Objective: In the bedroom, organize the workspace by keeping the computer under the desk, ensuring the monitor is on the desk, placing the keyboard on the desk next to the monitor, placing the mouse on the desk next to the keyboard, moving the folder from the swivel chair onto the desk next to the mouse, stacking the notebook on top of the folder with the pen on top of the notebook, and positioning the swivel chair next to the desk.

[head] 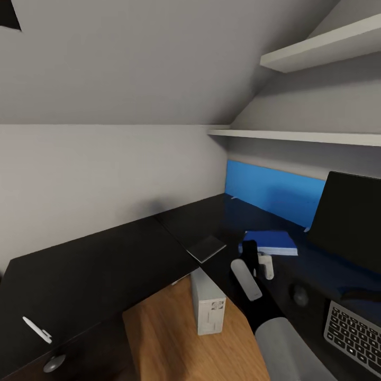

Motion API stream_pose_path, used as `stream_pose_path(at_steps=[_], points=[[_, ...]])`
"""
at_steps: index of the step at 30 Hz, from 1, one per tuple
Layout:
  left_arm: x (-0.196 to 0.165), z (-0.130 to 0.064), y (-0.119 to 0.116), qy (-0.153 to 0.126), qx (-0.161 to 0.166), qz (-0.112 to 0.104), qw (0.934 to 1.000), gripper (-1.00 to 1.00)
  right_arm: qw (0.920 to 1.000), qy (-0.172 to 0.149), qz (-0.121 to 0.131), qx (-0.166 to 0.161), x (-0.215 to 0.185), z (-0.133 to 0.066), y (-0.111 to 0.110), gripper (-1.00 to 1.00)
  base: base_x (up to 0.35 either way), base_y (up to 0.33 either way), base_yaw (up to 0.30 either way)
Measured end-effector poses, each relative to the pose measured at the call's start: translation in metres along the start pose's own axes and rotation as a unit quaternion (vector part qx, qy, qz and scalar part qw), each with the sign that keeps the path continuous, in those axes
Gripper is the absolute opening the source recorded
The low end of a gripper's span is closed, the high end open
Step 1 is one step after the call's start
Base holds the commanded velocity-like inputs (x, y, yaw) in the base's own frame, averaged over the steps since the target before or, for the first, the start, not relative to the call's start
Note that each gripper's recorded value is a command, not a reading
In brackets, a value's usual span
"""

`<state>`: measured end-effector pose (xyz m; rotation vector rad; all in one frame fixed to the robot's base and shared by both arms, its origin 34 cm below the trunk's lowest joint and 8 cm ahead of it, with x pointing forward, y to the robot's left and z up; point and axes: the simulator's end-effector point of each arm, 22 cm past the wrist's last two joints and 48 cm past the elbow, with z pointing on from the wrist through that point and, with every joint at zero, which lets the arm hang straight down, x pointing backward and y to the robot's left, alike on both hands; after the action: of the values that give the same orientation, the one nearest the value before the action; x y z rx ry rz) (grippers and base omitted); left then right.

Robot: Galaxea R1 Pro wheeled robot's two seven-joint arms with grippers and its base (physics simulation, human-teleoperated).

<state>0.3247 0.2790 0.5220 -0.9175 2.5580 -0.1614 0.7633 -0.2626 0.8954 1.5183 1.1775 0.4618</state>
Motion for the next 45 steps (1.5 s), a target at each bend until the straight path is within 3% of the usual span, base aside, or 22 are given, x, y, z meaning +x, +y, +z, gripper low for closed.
stream_pose_path(at_steps=[2,5,7,8,9,13,23,26,29,31,36,38,45], points=[[0.0,0.0,0.0,0.0,0.0,0.0,1.0,1.0,1.0,0.006,0.006,0.002,0.005,-0.002,0.0,-1.0,0.0,0.0,0.0],[0.0,0.0,0.0,0.0,0.0,0.0,1.0,1.0,0.9985,0.026,0.037,0.031,0.016,-0.003,-0.012,-1.0,0.0,0.0,0.0],[0.0,0.0,0.0,-0.001,0.0,-0.001,1.0,1.0,0.9941,0.04,0.062,0.079,0.024,-0.006,-0.032,-1.0,0.0,0.0,0.0],[0.0,0.0,0.0,-0.001,0.0,-0.001,1.0,1.0,0.9919,0.036,0.071,0.099,0.023,-0.008,-0.04,-1.0,0.0,0.0,0.0],[0.0,0.0,0.0,-0.001,0.0,-0.001,1.0,1.0,0.9884,0.012,0.084,0.126,0.014,-0.01,-0.052,-1.0,0.0,0.0,0.0],[0.0,0.0,0.0,-0.001,0.0,-0.001,1.0,1.0,0.9858,0.004,0.1,0.135,0.011,-0.013,-0.052,-1.0,0.045,0.0,-0.054],[0.001,0.0,0.0,-0.001,0.001,-0.003,1.0,1.0,0.9855,0.003,0.102,0.136,0.01,-0.013,-0.052,-1.0,0.132,0.0,-0.153],[0.002,0.0,0.0,0.012,0.007,-0.062,0.998,1.0,0.9876,-0.001,0.089,0.129,0.009,-0.012,-0.053,-1.0,0.005,0.0,-0.007],[0.0,0.001,-0.003,0.017,0.016,-0.092,0.9955,1.0,0.9887,-0.001,0.085,0.124,0.01,-0.011,-0.054,-1.0,0.002,0.0,-0.002],[0.0,0.004,-0.002,0.019,0.019,-0.099,0.9947,1.0,0.9891,0.004,0.088,0.118,0.016,-0.011,-0.055,-1.0,0.0,0.0,-0.001],[0.002,0.011,0.001,0.019,0.02,-0.104,0.9942,1.0,0.994,0.021,0.064,0.086,0.029,-0.006,-0.058,-1.0,0.0,0.0,0.0],[0.003,0.014,0.002,0.019,0.02,-0.104,0.9942,1.0,0.9969,0.022,0.031,0.069,0.032,-0.003,-0.06,-1.0,0.0,0.0,0.0],[0.007,0.027,0.006,0.018,0.019,-0.1,0.9946,1.0,0.9973,0.025,0.037,0.058,0.035,0.0,-0.063,-1.0,0.0,0.0,0.0]])
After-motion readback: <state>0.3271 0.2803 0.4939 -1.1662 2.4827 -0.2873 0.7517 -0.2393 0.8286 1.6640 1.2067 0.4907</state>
